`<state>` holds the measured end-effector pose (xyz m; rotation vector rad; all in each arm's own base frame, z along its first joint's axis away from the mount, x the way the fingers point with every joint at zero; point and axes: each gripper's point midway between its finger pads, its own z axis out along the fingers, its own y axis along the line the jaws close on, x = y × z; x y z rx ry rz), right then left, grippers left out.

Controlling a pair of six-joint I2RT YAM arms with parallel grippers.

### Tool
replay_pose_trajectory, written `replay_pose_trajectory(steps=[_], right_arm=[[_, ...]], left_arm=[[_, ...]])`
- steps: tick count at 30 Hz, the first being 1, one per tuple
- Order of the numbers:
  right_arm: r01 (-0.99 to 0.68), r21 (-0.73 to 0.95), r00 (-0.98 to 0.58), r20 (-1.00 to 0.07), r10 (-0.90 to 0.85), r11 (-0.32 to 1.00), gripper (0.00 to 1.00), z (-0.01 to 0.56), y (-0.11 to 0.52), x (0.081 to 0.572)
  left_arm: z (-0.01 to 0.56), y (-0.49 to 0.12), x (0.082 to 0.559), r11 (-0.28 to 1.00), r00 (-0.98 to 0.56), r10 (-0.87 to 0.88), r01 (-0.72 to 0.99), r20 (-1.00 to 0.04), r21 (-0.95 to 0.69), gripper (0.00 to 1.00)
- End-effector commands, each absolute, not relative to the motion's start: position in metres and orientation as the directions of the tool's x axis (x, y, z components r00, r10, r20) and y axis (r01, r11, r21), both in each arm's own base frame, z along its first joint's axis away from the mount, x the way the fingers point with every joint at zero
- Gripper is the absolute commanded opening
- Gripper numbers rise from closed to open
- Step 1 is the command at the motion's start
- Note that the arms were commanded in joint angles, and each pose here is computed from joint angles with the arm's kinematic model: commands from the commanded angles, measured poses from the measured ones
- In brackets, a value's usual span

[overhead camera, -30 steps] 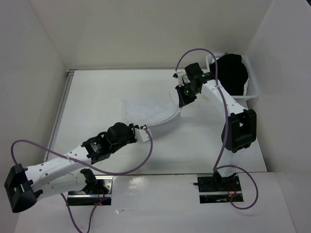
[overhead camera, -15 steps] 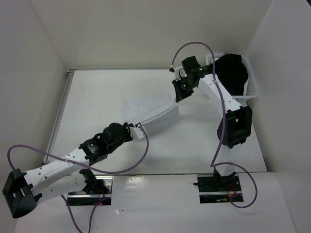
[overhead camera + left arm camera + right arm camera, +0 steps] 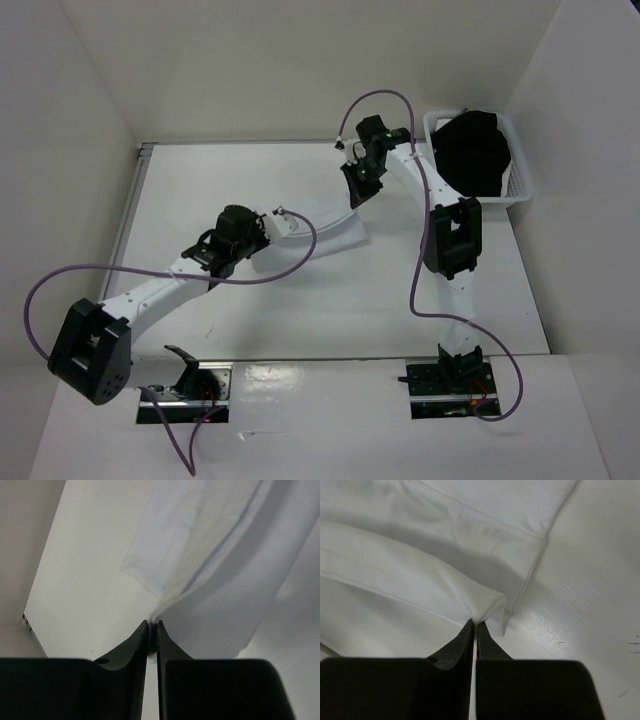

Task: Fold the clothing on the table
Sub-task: Fold the skirt

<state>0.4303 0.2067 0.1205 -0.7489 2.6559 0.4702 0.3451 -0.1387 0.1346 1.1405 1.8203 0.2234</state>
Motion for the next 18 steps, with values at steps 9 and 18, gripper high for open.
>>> replay_pose_trajectory(steps=[9,18], right_arm=[[-0.541,0.222,-0.802,-0.427,-0.418,0.811,0.0,0.132,0.205,0.444],[-0.507,0.224,-0.82,-0.422,-0.387,0.832,0.0,0.123,0.189,0.457]], left_arm=[[0.157,-0.14,0.41,0.584,-0.085,0.724,0.604,-0.685,0.542,0.14],[0.141,-0.137,0.439,0.593,-0.119,0.718,0.62,-0.686,0.513,0.14]])
